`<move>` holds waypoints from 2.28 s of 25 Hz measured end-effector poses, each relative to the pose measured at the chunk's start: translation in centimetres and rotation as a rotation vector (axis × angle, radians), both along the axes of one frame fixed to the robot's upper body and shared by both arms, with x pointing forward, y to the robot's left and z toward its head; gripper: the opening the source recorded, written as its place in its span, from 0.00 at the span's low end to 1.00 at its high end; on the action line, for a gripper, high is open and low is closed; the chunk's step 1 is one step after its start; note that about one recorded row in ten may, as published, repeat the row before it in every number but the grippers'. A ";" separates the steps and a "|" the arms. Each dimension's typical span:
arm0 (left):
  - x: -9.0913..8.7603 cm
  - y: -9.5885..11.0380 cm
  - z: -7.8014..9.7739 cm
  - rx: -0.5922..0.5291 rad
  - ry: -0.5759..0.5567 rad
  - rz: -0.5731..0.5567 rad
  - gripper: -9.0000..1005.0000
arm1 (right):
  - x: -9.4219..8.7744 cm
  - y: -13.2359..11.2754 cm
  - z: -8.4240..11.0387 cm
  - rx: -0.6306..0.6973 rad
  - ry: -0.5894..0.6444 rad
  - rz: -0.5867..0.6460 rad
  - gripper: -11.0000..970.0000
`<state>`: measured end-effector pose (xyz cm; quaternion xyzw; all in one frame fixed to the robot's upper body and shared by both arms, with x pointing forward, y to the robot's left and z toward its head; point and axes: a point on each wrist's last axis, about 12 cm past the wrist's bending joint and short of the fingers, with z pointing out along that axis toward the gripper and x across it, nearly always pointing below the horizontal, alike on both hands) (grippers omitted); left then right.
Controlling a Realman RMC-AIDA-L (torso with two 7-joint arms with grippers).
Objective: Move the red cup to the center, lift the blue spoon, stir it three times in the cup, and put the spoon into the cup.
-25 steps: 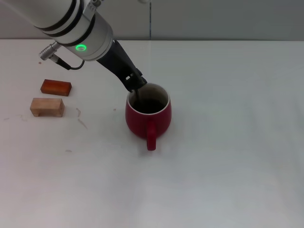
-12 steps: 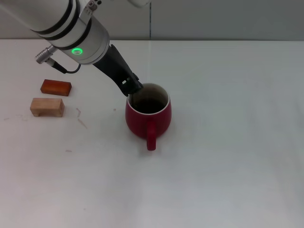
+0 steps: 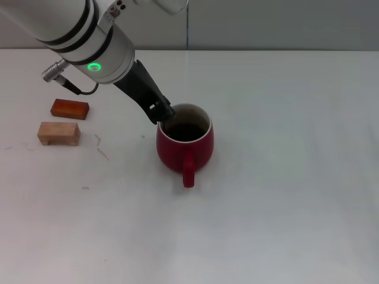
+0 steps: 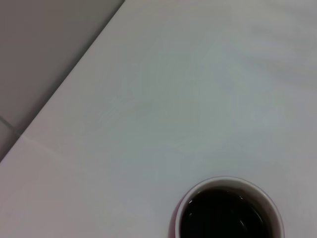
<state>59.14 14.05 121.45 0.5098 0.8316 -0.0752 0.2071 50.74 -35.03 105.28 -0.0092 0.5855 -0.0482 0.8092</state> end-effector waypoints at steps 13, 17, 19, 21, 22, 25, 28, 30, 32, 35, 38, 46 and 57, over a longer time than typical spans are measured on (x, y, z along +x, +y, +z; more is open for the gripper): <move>0.0 0.3 0.6 -0.035 -0.001 0.001 0.27 | 0.2 0.1 0.1 0.000 -0.004 0.003 0.58; 0.3 1.1 2.0 -0.159 -0.002 0.008 0.28 | 0.1 0.1 0.1 0.000 -0.004 0.003 0.58; 0.4 1.7 2.9 -0.239 -0.003 0.013 0.28 | 0.1 0.0 0.1 0.000 -0.003 0.002 0.58; 0.6 2.7 4.0 -0.339 -0.018 0.022 0.29 | 0.0 0.0 0.0 0.000 -0.002 0.001 0.58; 0.7 3.2 4.5 -0.382 -0.031 0.028 0.29 | 0.0 0.0 0.0 -0.001 -0.001 0.000 0.58; 1.0 4.9 5.6 -0.497 -0.079 0.050 0.29 | -0.1 -0.2 0.0 -0.002 0.001 -0.006 0.58; 1.3 7.0 6.4 -0.632 -0.158 0.088 0.30 | -0.2 -0.3 -0.1 0.000 0.000 -0.017 0.58; 1.5 8.8 6.5 -0.726 -0.242 0.131 0.30 | -0.3 -0.5 -0.1 0.001 0.000 -0.025 0.58; 1.7 10.7 6.1 -0.822 -0.323 0.189 0.30 | -0.5 -0.7 -0.1 0.005 -0.001 -0.041 0.58; 2.1 13.4 4.8 -0.950 -0.456 0.279 0.31 | -0.8 -1.2 -0.2 0.015 -0.002 -0.071 0.58; 2.5 15.8 2.9 -1.000 -0.585 0.374 0.31 | -1.0 -1.4 -0.2 0.017 -0.004 -0.084 0.58; 3.2 20.3 -3.3 -0.971 -0.858 0.623 0.47 | -2.0 -2.9 -0.2 0.032 -0.017 -0.175 0.58; 1.1 21.6 -9.6 -0.825 -1.176 0.800 0.80 | -2.8 -4.5 0.0 0.033 -0.040 -0.272 0.58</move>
